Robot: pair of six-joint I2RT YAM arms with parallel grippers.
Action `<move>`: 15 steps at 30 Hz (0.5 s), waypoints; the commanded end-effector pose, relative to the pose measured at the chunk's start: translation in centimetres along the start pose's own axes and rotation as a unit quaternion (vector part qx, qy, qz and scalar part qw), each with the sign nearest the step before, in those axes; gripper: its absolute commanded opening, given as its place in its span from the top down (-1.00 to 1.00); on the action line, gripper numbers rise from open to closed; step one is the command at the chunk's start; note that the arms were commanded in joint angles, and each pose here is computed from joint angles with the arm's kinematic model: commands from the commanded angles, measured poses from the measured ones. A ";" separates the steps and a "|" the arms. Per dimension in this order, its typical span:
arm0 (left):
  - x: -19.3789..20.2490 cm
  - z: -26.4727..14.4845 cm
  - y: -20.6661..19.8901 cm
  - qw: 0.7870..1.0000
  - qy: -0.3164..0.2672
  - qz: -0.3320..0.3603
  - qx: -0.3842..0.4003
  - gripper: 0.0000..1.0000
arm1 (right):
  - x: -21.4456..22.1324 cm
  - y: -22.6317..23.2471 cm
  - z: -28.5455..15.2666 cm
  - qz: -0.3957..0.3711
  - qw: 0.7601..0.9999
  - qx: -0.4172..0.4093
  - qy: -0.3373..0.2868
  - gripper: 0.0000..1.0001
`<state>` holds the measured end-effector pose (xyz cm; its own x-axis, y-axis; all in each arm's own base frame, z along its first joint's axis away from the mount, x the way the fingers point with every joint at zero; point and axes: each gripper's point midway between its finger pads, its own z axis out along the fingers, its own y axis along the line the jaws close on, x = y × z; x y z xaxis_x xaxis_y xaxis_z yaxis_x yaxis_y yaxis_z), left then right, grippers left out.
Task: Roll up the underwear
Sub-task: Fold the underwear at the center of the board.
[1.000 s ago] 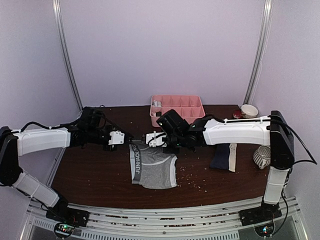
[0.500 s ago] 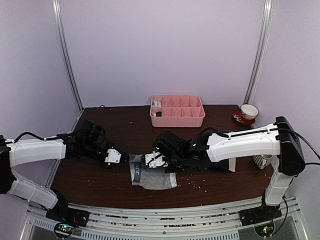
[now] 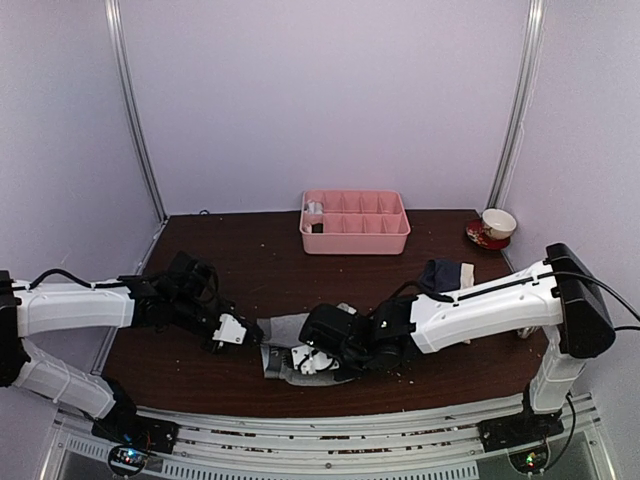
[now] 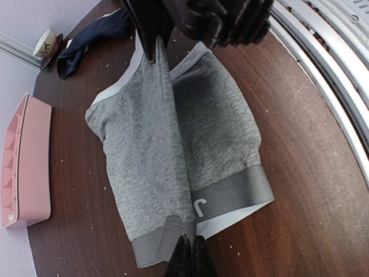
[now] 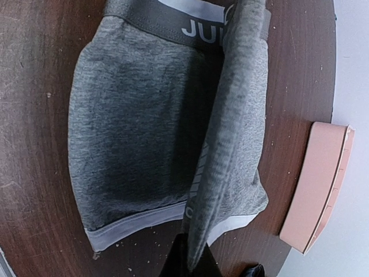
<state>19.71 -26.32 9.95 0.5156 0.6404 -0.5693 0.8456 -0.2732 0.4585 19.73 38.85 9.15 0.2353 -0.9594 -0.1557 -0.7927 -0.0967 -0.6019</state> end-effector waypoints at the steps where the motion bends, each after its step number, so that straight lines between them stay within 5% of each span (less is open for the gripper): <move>1: -0.5 0.1 -1.5 1.000 -0.003 -0.010 0.017 1.00 | 1.0 0.9 -0.1 -0.003 1.000 0.003 0.024 1.00; 11: -0.8 0.4 -4.1 0.998 -0.007 -0.009 0.056 0.88 | 1.6 3.0 0.3 -0.018 0.999 -0.009 0.037 1.00; 15: -1.4 0.0 -5.1 0.997 -0.024 -0.007 0.076 0.48 | 2.1 4.3 0.8 -0.025 0.999 -0.011 0.044 1.00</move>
<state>16.26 -26.15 8.21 0.5064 0.6384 -0.5796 0.8611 -0.3402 0.3778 17.80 37.76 7.21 0.2411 -0.9650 -0.1035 -0.7975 -0.1362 -0.5877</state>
